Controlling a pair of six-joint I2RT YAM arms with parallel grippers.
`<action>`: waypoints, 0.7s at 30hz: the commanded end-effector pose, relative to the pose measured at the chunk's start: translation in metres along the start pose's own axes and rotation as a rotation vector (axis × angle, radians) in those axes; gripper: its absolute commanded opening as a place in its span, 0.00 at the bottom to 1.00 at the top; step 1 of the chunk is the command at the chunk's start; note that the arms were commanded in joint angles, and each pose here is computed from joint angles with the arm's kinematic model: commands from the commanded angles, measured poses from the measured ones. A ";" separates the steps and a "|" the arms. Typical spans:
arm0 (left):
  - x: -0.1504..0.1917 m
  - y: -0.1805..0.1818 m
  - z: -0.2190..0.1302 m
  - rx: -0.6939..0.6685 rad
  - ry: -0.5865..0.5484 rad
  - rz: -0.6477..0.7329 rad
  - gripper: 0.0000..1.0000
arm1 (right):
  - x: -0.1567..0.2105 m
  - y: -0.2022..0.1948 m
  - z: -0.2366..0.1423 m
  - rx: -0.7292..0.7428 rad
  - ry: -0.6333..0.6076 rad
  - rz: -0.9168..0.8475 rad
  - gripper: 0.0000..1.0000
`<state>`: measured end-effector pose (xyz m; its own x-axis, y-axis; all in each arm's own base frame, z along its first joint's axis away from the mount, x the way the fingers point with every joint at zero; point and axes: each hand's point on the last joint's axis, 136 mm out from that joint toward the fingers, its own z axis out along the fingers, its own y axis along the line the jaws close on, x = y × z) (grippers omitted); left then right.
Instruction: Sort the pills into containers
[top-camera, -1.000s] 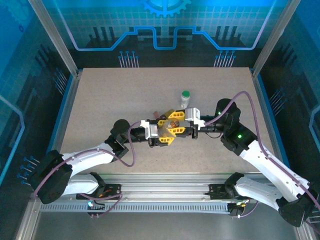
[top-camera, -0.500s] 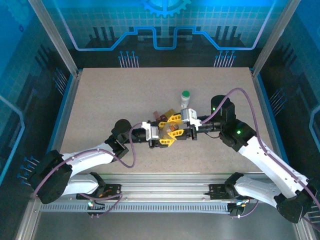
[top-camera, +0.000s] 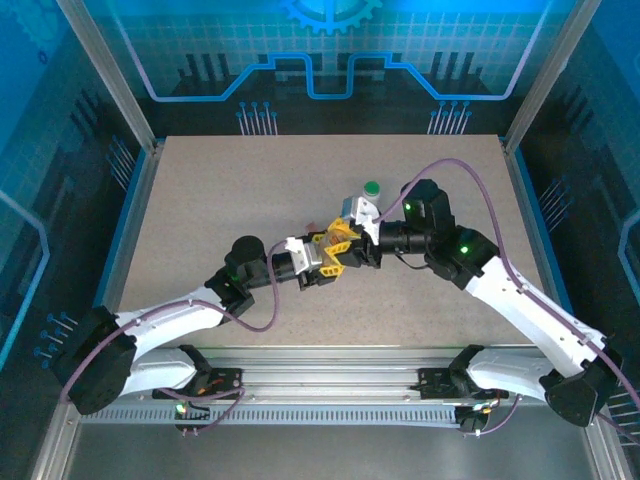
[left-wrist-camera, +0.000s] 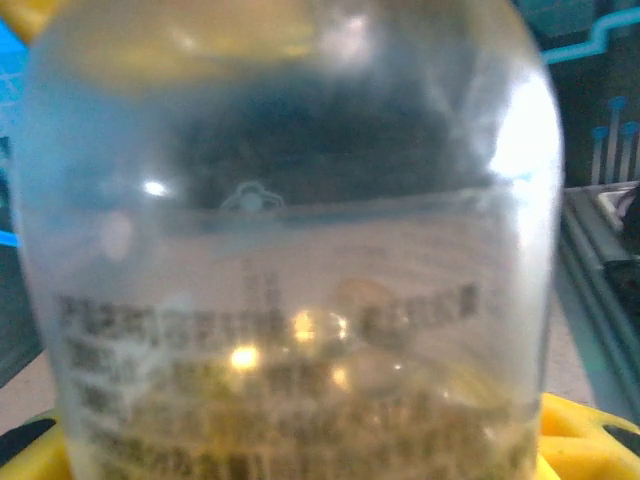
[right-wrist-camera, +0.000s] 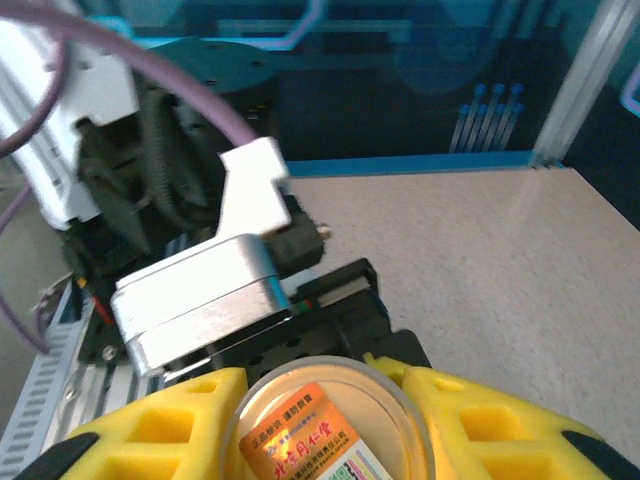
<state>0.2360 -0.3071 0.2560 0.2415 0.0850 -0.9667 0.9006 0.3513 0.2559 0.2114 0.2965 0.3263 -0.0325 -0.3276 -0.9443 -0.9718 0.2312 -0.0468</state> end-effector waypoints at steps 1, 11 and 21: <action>-0.095 0.016 -0.012 -0.121 -0.309 0.254 0.00 | 0.066 -0.040 0.011 0.274 0.194 0.303 0.00; -0.083 0.016 0.002 -0.175 -0.277 0.307 0.00 | 0.073 -0.073 0.002 0.614 0.102 0.700 0.00; -0.061 0.010 0.008 -0.189 -0.255 0.299 0.00 | 0.040 -0.082 -0.008 0.741 -0.103 0.784 0.34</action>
<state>0.2835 -0.2971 0.2493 0.2989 0.1686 -0.9393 0.7341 0.5882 0.3392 0.2688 0.2769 0.3173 -0.5298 0.1430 -0.8360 -0.4743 0.7672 0.4319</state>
